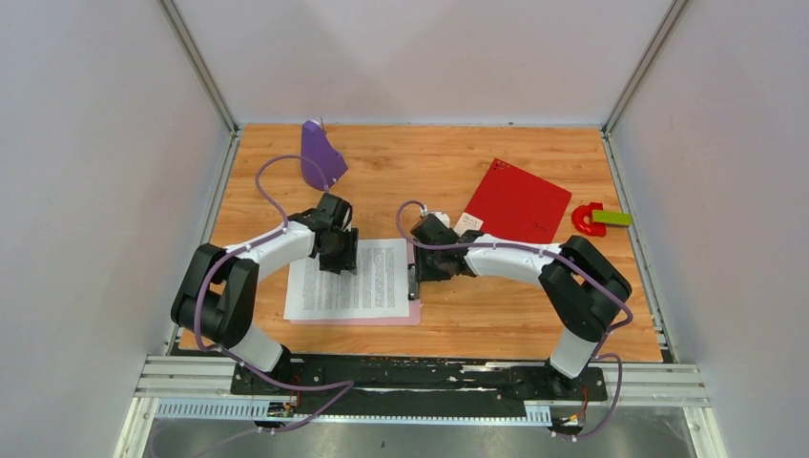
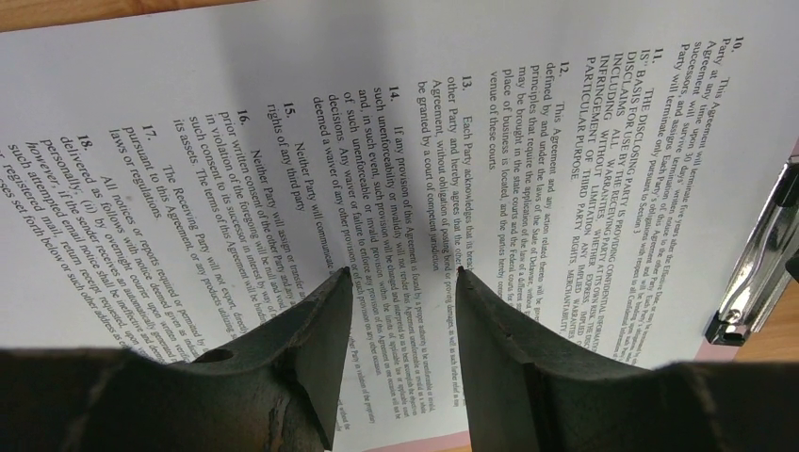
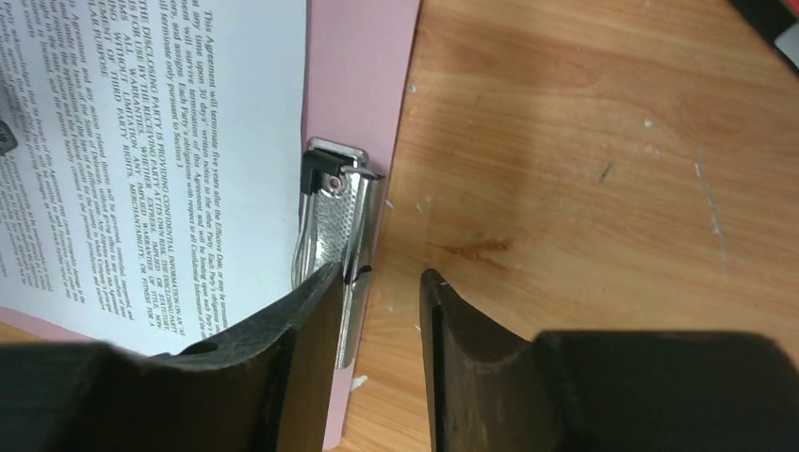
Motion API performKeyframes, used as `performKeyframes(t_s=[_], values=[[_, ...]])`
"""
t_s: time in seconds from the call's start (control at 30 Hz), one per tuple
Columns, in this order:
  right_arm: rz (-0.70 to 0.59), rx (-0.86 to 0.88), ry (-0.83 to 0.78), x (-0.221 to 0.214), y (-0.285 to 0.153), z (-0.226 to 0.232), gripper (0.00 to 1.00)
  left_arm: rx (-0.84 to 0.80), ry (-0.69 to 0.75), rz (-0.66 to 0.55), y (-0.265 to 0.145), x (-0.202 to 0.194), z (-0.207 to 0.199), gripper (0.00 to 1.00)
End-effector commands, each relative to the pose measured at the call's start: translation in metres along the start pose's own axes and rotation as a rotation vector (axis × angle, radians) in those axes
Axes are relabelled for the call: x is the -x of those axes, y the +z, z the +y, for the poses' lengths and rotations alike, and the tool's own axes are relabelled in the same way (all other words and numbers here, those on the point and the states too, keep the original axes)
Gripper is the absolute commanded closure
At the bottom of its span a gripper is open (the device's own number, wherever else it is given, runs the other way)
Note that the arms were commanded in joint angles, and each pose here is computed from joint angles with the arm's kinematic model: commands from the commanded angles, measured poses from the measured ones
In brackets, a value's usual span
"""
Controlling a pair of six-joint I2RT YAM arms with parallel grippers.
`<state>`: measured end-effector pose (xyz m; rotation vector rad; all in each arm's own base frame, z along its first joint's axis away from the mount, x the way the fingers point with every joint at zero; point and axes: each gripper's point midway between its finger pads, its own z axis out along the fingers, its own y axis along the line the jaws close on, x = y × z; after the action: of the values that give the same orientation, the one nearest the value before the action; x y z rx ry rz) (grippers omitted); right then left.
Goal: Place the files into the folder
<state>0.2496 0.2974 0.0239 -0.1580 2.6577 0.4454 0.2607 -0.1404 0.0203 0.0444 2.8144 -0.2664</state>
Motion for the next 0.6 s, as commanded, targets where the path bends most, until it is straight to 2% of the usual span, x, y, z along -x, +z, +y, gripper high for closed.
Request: performKeyframes(t_s=[0.0,0.27,0.57], values=[[0.004,-0.067,-0.043,0.006,-0.013,0.0,0.61,-0.014,-0.021,0.082,0.006,-0.028,0.001,0.47],[-0.005,-0.074,-0.064,0.007,-0.015,0.022,0.55,-0.027,-0.02,0.087,0.007,-0.031,0.0,0.47],[0.025,-0.183,-0.082,-0.003,0.0,0.011,0.5,-0.025,-0.025,0.071,0.005,-0.03,0.001,0.47]])
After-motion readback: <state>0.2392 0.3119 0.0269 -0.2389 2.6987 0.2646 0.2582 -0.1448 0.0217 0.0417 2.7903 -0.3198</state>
